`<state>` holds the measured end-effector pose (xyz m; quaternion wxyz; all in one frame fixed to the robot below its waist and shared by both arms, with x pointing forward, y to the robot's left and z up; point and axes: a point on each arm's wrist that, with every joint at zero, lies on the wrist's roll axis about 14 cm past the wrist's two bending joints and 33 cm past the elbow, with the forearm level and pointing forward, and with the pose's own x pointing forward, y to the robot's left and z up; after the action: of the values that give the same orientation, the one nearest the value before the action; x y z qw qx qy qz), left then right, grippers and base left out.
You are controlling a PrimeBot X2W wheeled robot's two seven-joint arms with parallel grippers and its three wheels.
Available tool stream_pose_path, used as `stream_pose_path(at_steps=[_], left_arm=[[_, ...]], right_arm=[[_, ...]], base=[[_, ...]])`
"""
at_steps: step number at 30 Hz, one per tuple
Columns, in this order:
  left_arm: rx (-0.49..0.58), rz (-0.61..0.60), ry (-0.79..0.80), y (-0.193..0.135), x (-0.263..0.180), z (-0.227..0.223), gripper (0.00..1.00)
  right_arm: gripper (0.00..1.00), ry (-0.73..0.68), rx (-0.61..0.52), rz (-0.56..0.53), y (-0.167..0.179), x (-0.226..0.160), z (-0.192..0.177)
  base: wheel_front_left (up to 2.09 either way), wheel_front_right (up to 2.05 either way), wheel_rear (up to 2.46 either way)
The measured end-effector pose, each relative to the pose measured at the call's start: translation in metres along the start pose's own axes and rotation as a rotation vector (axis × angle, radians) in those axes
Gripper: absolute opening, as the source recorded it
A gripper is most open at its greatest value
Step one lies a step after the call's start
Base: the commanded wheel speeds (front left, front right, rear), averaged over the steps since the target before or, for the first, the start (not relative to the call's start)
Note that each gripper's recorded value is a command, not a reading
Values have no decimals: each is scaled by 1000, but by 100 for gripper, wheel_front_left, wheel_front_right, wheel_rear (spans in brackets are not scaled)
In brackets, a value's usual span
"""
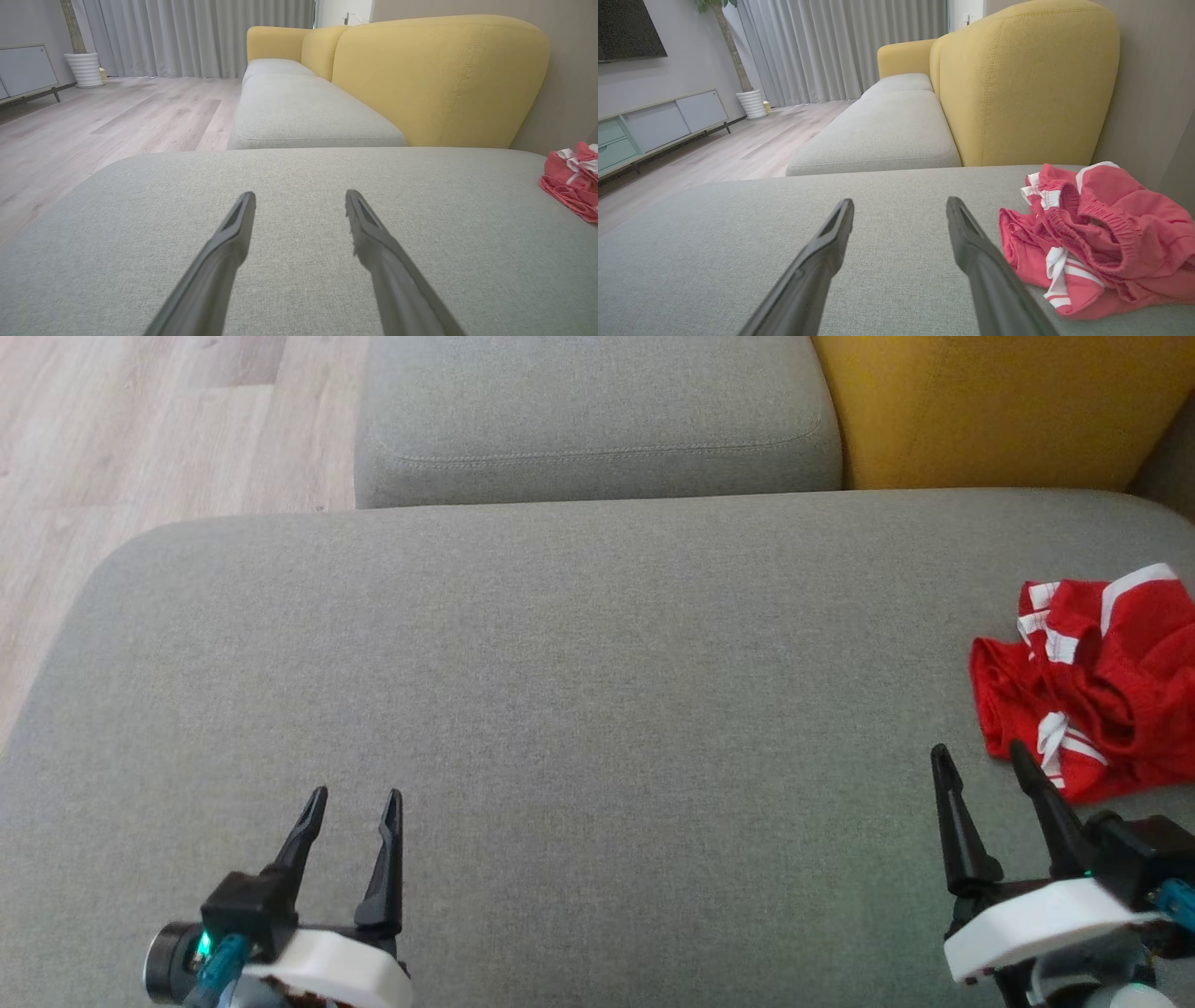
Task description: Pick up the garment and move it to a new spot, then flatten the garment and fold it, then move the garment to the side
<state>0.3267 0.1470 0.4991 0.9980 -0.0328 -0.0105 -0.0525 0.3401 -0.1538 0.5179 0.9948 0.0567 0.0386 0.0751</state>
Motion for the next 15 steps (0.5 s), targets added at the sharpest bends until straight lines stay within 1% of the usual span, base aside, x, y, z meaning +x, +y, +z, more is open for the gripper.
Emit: stream_pose_path(at_steps=[15], left_arm=[[6, 14, 5, 4, -1, -1, 100]], right_arm=[[100, 19, -3, -2, -1, -1, -4]], base=[[0, 0, 0]])
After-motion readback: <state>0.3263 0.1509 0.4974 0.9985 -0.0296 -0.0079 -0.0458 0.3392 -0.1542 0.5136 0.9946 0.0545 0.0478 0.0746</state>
